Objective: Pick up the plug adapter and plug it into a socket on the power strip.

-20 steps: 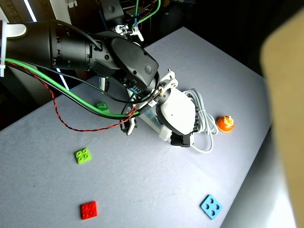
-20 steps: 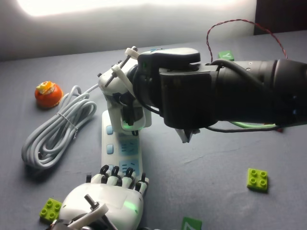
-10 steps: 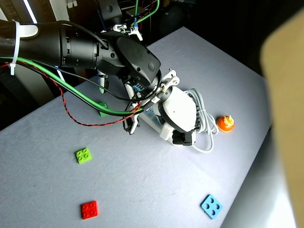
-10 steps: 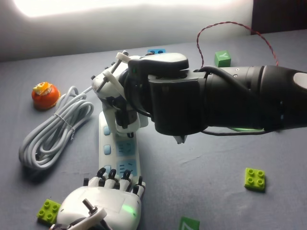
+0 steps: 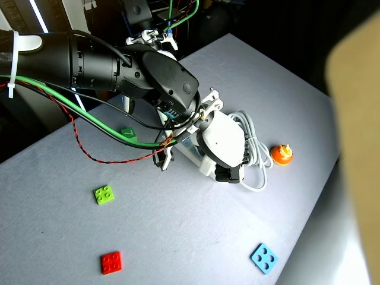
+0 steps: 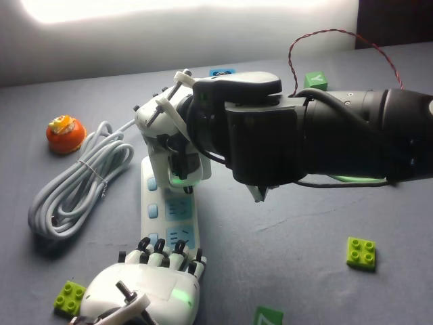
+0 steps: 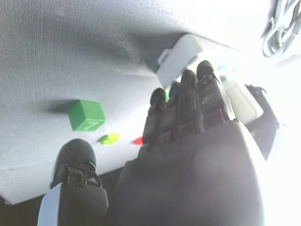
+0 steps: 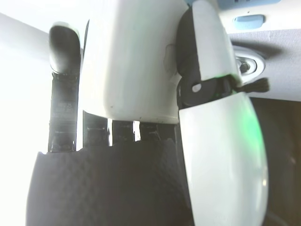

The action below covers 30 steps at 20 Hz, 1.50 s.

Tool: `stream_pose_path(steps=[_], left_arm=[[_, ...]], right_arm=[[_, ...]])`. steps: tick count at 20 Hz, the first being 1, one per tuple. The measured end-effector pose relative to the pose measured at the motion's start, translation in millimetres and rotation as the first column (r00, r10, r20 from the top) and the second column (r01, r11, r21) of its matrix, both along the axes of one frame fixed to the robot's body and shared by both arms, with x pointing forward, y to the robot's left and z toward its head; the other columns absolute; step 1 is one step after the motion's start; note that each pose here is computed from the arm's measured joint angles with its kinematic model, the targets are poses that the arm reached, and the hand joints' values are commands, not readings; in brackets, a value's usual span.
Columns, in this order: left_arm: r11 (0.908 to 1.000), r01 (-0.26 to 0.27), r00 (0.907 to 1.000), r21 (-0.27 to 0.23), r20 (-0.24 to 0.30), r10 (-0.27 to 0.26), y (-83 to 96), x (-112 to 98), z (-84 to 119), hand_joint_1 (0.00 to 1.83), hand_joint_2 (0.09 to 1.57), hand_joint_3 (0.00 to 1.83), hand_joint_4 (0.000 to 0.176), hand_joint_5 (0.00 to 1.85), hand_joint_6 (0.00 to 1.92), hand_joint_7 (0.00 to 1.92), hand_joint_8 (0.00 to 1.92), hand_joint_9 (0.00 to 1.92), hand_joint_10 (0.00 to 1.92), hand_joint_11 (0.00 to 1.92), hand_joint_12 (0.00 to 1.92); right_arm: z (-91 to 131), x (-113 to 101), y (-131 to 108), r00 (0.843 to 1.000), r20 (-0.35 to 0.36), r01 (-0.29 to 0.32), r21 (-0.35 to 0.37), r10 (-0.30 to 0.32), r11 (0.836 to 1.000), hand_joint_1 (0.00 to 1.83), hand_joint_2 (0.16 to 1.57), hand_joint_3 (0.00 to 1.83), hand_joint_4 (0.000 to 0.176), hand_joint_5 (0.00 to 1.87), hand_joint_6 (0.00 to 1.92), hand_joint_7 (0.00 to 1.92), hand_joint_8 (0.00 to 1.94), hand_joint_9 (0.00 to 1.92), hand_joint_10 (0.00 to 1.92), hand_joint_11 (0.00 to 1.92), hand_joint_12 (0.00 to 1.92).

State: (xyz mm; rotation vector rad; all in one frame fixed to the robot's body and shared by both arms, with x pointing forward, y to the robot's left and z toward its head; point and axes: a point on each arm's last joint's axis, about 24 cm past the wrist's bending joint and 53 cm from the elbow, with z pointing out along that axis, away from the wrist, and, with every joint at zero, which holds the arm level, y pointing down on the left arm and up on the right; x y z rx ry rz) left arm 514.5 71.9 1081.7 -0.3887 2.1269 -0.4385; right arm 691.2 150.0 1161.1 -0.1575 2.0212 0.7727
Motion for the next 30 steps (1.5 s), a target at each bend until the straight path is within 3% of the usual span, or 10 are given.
stream_pose_path(steps=[6,7,8,10,12,16,18,21,24,30], left_arm=[[1.0000,0.002,1.0000,0.002,-0.001,-0.002,0.0,-1,-1,0.00,1.21,0.00,0.000,0.03,0.00,0.01,0.00,0.00,0.00,0.00,0.00],[1.0000,0.003,1.0000,0.003,0.001,-0.003,0.0,-1,0,0.00,1.20,0.00,0.000,0.05,0.01,0.03,0.01,0.01,0.00,0.02,0.01],[1.0000,0.003,1.0000,0.003,0.000,-0.003,0.0,-2,-1,0.00,1.21,0.00,0.000,0.04,0.01,0.04,0.01,0.01,0.00,0.01,0.01],[1.0000,0.004,1.0000,0.007,0.003,-0.004,0.7,-2,-1,0.00,1.20,0.00,0.000,0.03,0.00,0.03,0.01,0.02,0.00,0.00,0.00],[1.0000,0.004,1.0000,0.007,0.003,-0.004,0.6,-2,-1,0.00,1.21,0.00,0.000,0.05,0.01,0.05,0.01,0.03,0.01,0.02,0.01],[1.0000,-0.005,1.0000,-0.009,0.003,0.005,-0.8,3,2,0.00,1.22,0.00,0.000,0.04,0.00,0.04,0.00,0.01,0.00,0.00,0.00],[0.9999,-0.001,1.0000,-0.012,0.008,0.002,-2.0,6,4,0.00,1.21,0.00,0.000,0.06,0.01,0.05,0.01,0.02,0.01,0.01,0.01],[1.0000,0.004,0.9999,-0.008,0.013,-0.004,-3.1,9,6,0.00,1.22,0.00,0.000,0.07,0.01,0.07,0.01,0.03,0.01,0.02,0.01],[0.9999,0.008,0.9999,-0.010,0.012,-0.008,-4.0,10,6,0.00,1.22,0.00,0.000,0.06,0.00,0.06,0.00,0.02,0.00,0.01,0.00],[0.9999,0.012,0.9999,-0.011,0.010,-0.012,-5.0,9,5,0.00,1.23,0.00,0.000,0.01,0.00,0.01,0.00,0.00,0.00,0.00,0.00]], right_arm=[[1,1,-4,1.000,-0.001,-0.002,0.008,0.002,1.000,1.17,1.20,0.00,0.000,0.74,1.29,0.88,1.21,0.70,1.02,0.53,1.60],[1,1,-3,1.000,-0.001,-0.004,0.009,0.004,1.000,1.04,1.15,0.00,0.000,0.67,0.68,0.75,0.73,0.65,0.95,0.47,1.57],[2,2,-5,1.000,0.000,-0.002,0.009,0.002,1.000,1.00,1.12,0.00,0.000,0.67,0.35,0.73,0.44,0.60,0.89,0.43,1.57],[1,1,-5,1.000,-0.015,-0.002,0.023,0.002,1.000,0.97,1.07,0.00,0.000,0.72,0.08,0.78,0.15,0.65,0.70,0.45,1.49],[1,0,-4,1.000,-0.013,-0.008,0.024,0.009,1.000,0.91,1.05,0.00,0.000,0.63,0.00,0.75,0.03,0.64,0.56,0.42,1.39],[3,0,-3,1.000,-0.013,-0.018,0.032,0.018,0.999,0.81,1.07,0.00,0.000,0.50,0.00,0.57,0.00,0.61,0.11,0.28,1.13],[4,0,-3,1.000,-0.014,-0.018,0.036,0.019,0.999,0.79,1.04,0.00,0.000,0.43,0.00,0.44,0.00,0.48,0.02,0.13,1.06],[15,2,-8,1.000,-0.004,-0.021,0.055,0.021,0.998,0.70,1.01,0.00,0.000,0.31,0.00,0.30,0.00,0.33,0.00,0.01,1.03],[33,1,-17,0.999,0.023,-0.031,0.076,0.030,0.997,0.65,0.97,0.00,0.000,0.20,0.00,0.19,0.00,0.21,0.00,0.00,0.84],[77,-15,-56,0.997,0.072,-0.049,0.129,0.040,0.990,0.61,0.94,0.00,0.000,0.14,0.00,0.16,0.00,0.16,0.01,0.00,0.62]])
